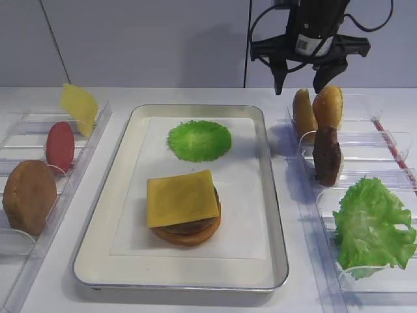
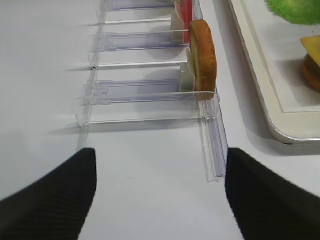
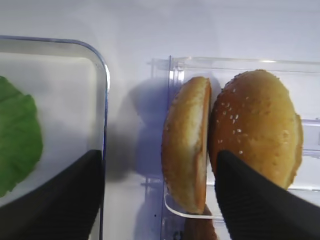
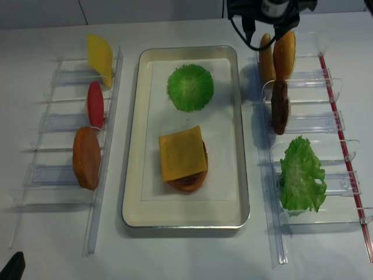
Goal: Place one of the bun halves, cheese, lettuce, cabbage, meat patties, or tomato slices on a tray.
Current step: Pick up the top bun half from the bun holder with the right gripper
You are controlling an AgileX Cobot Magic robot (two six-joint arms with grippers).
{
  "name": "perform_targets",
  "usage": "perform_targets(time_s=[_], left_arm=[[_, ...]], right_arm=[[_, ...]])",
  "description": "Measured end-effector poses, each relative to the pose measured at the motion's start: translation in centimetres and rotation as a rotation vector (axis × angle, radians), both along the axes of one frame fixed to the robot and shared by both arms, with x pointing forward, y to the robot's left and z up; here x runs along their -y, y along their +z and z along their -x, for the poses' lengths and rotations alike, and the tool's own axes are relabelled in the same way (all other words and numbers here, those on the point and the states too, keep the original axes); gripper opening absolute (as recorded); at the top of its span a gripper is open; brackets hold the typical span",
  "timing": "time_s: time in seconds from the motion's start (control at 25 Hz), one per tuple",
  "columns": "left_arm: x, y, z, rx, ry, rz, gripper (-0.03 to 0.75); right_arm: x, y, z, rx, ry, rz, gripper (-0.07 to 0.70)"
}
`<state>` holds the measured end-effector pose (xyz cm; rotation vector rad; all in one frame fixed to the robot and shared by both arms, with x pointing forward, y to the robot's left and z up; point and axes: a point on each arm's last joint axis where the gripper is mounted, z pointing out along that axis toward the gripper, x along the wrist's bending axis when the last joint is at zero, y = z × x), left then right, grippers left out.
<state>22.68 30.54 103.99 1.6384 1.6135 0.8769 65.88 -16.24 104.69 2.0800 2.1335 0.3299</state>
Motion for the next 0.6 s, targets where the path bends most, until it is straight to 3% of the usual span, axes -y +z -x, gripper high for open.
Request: perform_targets(time_s=[0.32, 0.6], left_arm=[[0.0, 0.0, 0.0, 0.000, 0.000, 0.000, 0.493], [0.0, 0.0, 0.0, 0.000, 0.000, 0.000, 0.493]], right_arm=[[0.1, -2.4, -0.8, -0.035, -0.005, 0.053, 0.482], [0.1, -3.0, -1.1, -0.043, -0.007, 0.066, 0.365]])
